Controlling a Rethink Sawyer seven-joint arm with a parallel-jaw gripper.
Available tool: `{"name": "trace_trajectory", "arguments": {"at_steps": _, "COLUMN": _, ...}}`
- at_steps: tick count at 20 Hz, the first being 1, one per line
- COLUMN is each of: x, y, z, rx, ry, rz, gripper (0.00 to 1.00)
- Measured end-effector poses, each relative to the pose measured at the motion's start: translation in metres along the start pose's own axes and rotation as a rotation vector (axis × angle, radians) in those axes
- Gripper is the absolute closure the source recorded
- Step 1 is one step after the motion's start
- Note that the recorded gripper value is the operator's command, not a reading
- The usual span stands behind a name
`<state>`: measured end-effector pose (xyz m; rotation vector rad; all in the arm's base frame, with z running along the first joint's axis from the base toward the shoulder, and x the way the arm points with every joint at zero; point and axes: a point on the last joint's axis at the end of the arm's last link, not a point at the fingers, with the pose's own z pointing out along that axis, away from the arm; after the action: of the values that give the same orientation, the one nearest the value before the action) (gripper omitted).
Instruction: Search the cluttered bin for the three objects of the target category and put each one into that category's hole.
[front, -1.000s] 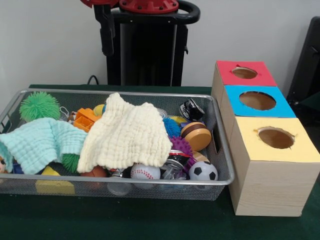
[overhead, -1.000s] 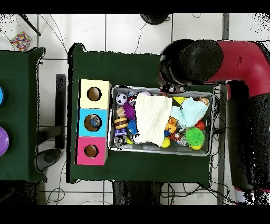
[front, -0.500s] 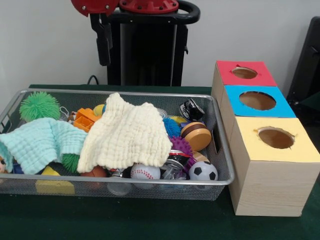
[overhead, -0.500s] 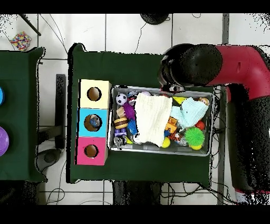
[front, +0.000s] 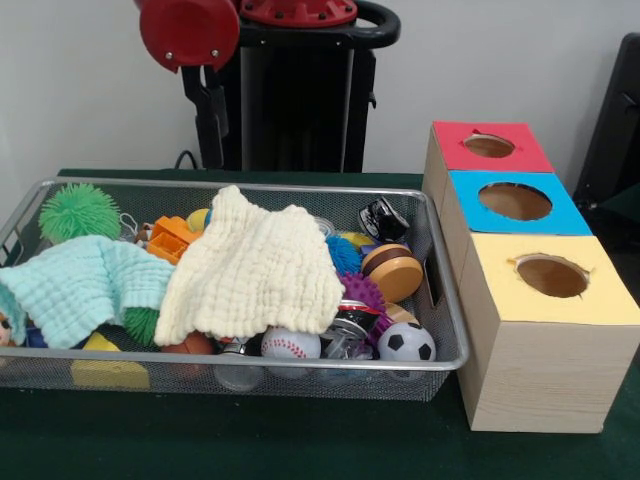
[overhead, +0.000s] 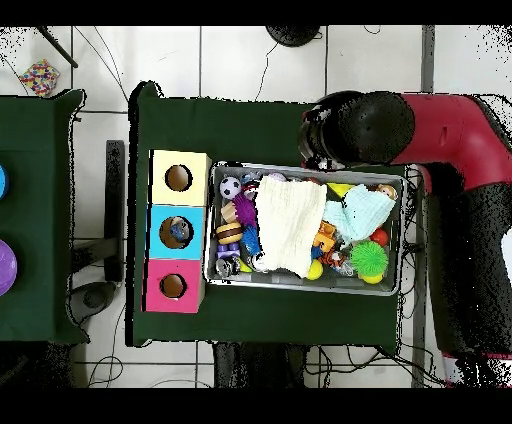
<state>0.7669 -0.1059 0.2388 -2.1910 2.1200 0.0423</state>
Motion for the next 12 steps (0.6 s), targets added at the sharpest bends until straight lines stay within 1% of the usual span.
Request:
{"name": "trace_trajectory", "arguments": {"at_steps": 5, "x": -0.003, "y": 0.000, "z": 0.010, "rx": -0.002, "ry": -0.001, "rz": 0.000, "gripper": 0.00}}
{"name": "trace_trajectory", "arguments": {"at_steps": 9, "x": -0.013, "y": 0.002, "z": 0.020, "rx": -0.021, "ry": 0.005, "rz": -0.011, "gripper": 0.00}}
{"name": "trace_trajectory", "arguments": {"at_steps": 12, "x": -0.025, "y": 0.002, "z": 0.029, "rx": -0.022, "ry": 0.014, "rz": -0.018, "gripper": 0.00}}
